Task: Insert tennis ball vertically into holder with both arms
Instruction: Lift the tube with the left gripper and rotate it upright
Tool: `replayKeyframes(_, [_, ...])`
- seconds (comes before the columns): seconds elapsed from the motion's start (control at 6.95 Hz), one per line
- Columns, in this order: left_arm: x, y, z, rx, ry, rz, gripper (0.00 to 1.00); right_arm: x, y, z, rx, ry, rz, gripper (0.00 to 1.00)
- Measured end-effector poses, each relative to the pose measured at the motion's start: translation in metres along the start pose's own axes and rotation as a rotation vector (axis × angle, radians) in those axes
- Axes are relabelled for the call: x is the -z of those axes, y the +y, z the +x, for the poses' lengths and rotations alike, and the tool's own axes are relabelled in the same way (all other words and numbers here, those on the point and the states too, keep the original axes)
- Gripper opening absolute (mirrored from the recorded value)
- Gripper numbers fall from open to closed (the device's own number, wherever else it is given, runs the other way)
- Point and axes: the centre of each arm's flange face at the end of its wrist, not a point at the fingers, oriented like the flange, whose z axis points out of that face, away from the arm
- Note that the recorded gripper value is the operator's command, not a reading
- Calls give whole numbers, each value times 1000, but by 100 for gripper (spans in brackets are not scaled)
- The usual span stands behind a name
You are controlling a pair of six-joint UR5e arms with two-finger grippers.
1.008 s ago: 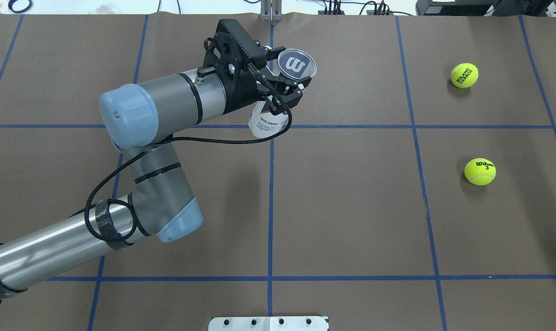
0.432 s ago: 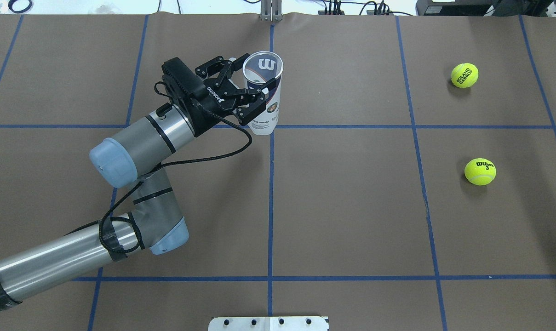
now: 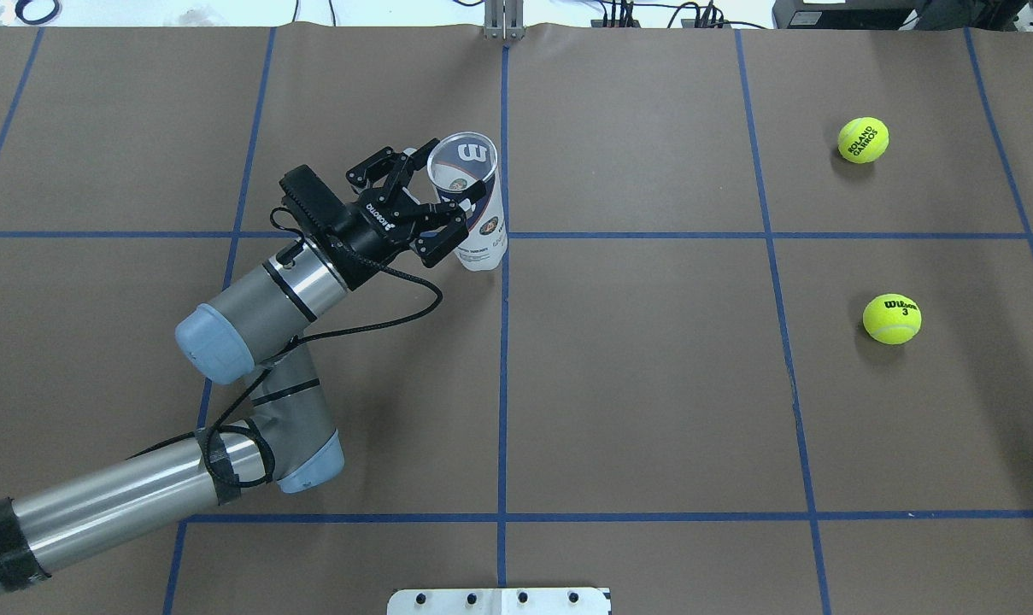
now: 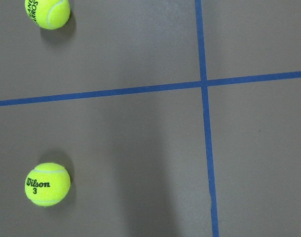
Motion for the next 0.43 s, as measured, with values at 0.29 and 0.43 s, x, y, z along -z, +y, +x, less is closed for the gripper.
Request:
replayKeyframes(0.29, [3,8,5,-22,1,-5,46,0,-1,0,-1,-1,-1,100])
replayKeyframes(0.43, [3,10,9,-37,4,-9,62,-1,-2,0,-1,-1,-1,100])
